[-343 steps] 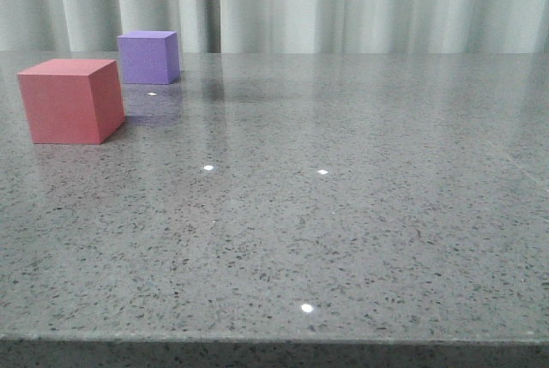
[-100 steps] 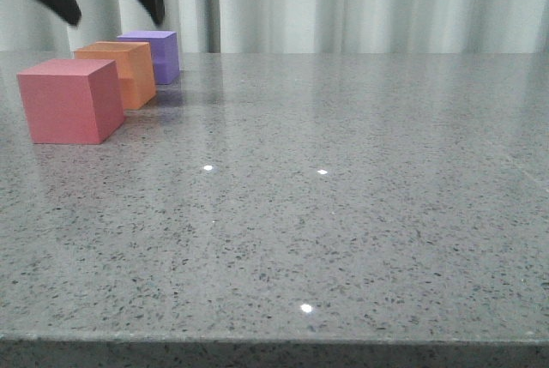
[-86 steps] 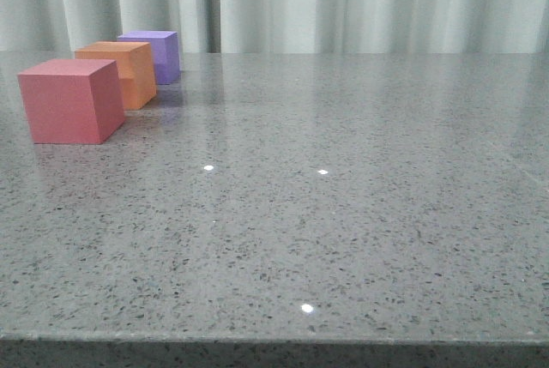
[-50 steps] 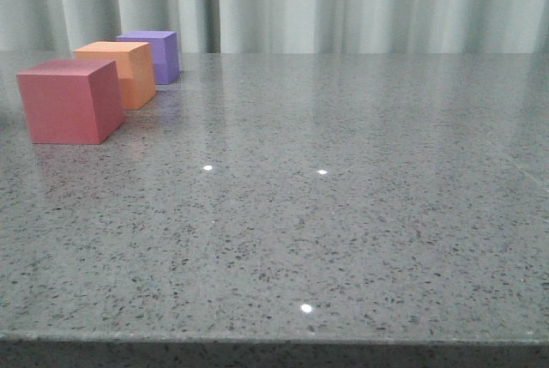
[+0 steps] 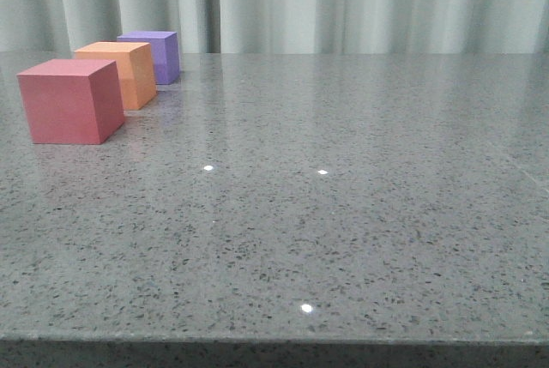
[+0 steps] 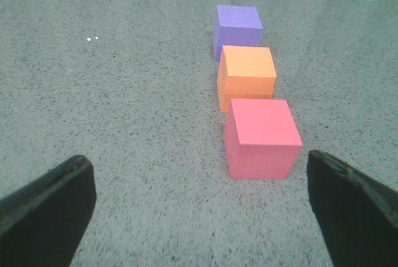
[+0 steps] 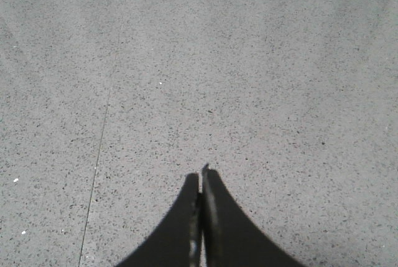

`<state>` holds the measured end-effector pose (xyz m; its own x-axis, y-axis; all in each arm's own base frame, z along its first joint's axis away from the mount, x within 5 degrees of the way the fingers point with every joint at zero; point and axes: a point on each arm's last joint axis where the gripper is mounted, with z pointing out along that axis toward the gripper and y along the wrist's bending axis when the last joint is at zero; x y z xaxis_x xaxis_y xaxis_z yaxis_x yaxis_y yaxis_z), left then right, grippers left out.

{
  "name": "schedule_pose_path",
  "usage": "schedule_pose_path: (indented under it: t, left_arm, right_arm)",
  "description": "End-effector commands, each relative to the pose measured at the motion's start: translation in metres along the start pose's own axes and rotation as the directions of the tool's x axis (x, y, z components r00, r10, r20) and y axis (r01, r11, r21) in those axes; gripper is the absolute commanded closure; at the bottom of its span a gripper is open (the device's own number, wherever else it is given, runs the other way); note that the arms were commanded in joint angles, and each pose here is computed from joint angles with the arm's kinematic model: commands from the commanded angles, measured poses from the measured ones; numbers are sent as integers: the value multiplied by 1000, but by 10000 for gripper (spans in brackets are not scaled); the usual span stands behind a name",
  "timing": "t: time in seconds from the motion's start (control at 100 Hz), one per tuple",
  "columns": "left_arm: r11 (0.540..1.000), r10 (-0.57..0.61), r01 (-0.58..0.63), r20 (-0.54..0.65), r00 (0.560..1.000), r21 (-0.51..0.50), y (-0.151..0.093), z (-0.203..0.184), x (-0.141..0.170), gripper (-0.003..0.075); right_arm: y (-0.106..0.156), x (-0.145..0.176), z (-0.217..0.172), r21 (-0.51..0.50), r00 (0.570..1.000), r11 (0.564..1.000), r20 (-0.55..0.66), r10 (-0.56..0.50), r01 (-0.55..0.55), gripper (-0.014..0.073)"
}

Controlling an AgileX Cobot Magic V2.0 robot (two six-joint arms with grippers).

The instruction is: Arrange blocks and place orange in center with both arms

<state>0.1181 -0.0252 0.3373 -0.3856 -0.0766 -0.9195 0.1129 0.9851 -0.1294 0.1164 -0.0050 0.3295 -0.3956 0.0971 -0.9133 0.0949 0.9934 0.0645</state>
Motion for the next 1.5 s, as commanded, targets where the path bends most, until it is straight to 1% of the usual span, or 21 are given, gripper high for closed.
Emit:
schedule_pose_path:
  t: [0.0,0.06,0.13,0.18,0.2,0.25,0.27,0.32,0.34,0.35,0.37,1.05,1.13,1.26,1.36,1.49]
  left_arm:
    - [999,-19,14,141,990,41,2,-21,0,106]
    - [999,-27,19,172,985,50,5,-31,9,157]
    - [998,-33,22,203,979,56,8,-40,17,263]
    - [998,-37,24,224,974,61,9,-45,21,373]
    - [998,-38,24,228,973,62,9,-46,22,402]
    - [997,-42,26,249,968,66,11,-52,24,522]
    - [997,-42,26,252,967,67,11,-52,25,552]
    - [997,-44,27,264,964,70,11,-55,26,666]
    - [997,-45,27,264,963,70,11,-55,26,694]
    - [997,-45,27,266,963,70,11,-55,26,720]
    - [997,-45,27,267,963,70,11,-56,26,740]
    - [997,-47,29,266,963,72,11,-56,26,741]
    - [998,-29,12,275,961,63,12,-54,27,741]
    - [996,-15,-14,332,943,85,11,-54,32,741]
    - [996,6,-39,381,925,80,11,-53,41,741]
    - [999,-31,13,424,905,46,15,-48,58,741]
  right_arm:
    - [1,-14,-5,-4,995,1000,102,-18,18,664]
    - [1,-14,-5,-4,995,1000,102,-18,18,664]
    - [1,-14,-5,-4,995,1000,102,-18,18,664]
    - [1,-14,-5,-4,995,1000,102,-18,18,664]
    - [1,-14,-5,-4,995,1000,102,-18,18,664]
    - [1,-14,-5,-4,995,1000,102,-18,18,664]
    - [1,-14,-5,-4,995,1000,102,-18,18,664]
    - [1,-14,-5,-4,995,1000,102,-18,18,664]
    - [1,-14,-5,-4,995,1000,102,-18,18,664]
    - [1,-14,-5,-4,995,1000,102,-18,18,664]
    - [1,-14,-5,-4,995,1000,102,-18,18,664]
    - [1,-14,-5,-4,995,1000,102,-18,18,664]
    - [1,-14,-5,-4,995,1000,102,-18,18,664]
    - [1,-14,-5,-4,995,1000,102,-18,18,664]
    - [1,-14,-5,-4,995,1000,102,-18,18,664]
    - [1,-14,-5,-4,995,1000,102,-18,18,664]
